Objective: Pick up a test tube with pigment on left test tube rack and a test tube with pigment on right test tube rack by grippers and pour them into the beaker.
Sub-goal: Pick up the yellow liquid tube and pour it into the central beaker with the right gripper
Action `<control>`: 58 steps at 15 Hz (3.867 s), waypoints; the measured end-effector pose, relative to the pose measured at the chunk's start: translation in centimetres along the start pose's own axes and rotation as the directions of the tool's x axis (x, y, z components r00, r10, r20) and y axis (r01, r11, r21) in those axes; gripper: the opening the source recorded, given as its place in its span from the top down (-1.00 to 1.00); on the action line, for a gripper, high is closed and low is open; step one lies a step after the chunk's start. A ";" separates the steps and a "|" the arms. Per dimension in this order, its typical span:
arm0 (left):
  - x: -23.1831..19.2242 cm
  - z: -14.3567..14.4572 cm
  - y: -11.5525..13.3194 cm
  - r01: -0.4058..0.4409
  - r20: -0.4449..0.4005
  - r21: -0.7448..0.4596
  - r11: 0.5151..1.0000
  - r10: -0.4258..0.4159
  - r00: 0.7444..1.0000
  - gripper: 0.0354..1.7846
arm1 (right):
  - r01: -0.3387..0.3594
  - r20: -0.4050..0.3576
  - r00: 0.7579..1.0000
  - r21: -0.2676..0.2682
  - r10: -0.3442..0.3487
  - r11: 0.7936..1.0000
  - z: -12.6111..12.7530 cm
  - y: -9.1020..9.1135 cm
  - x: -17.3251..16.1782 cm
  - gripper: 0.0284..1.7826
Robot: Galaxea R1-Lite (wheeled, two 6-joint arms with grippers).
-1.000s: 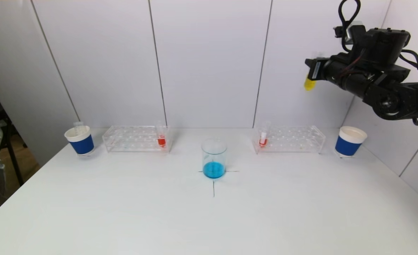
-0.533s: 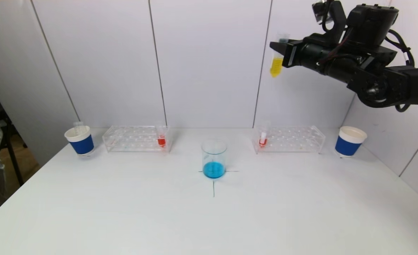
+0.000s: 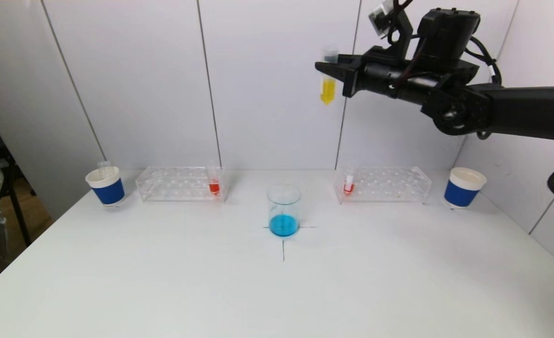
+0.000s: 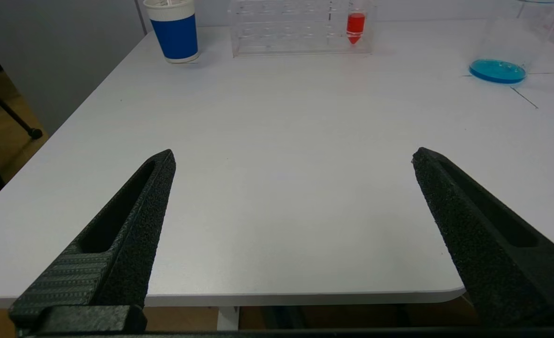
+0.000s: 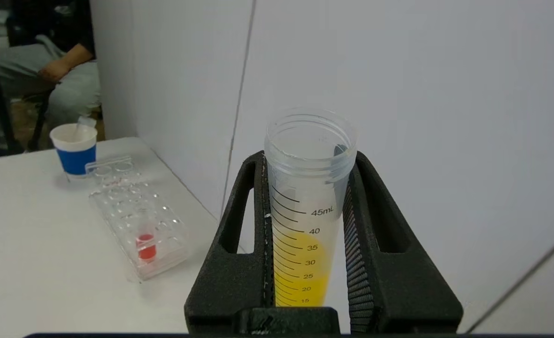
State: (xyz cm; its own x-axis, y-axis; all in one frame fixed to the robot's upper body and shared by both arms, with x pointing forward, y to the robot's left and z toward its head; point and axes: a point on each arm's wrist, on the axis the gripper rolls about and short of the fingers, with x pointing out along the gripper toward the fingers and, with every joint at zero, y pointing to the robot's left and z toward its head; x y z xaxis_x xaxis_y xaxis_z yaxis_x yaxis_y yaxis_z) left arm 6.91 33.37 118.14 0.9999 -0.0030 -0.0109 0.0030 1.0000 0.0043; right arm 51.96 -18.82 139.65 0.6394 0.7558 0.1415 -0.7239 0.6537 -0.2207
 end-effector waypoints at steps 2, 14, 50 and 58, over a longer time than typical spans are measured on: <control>0.0 0.0 0.0 -0.001 0.000 0.000 1.000 0.001 1.000 -0.98 | -0.125 -0.001 0.992 -0.086 0.125 0.988 -1.5 0.4 1.1 0.48; 0.0 0.0 0.0 0.000 0.000 0.000 1.000 0.000 1.000 -0.98 | -0.386 -0.038 0.910 -0.437 0.412 0.812 -8.0 2.9 3.9 0.48; 0.0 0.0 0.0 -0.001 0.000 0.000 1.000 0.001 1.000 -0.98 | -0.253 -0.069 0.920 -0.856 0.387 0.451 -15.3 4.1 4.1 0.48; 0.0 0.0 0.0 -0.001 0.001 0.000 1.000 0.001 1.000 -0.98 | -0.247 -0.089 0.923 -0.881 0.373 0.402 -15.7 3.7 3.1 0.48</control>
State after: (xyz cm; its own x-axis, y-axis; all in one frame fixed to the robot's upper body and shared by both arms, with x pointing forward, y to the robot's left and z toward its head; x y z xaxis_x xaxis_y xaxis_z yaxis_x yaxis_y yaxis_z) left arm 6.91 33.37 118.15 0.9999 -0.0021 -0.0100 0.0022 1.0000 0.0047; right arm 55.36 -14.66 124.12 0.3432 0.9385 -0.0374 -0.2210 0.0419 -0.9744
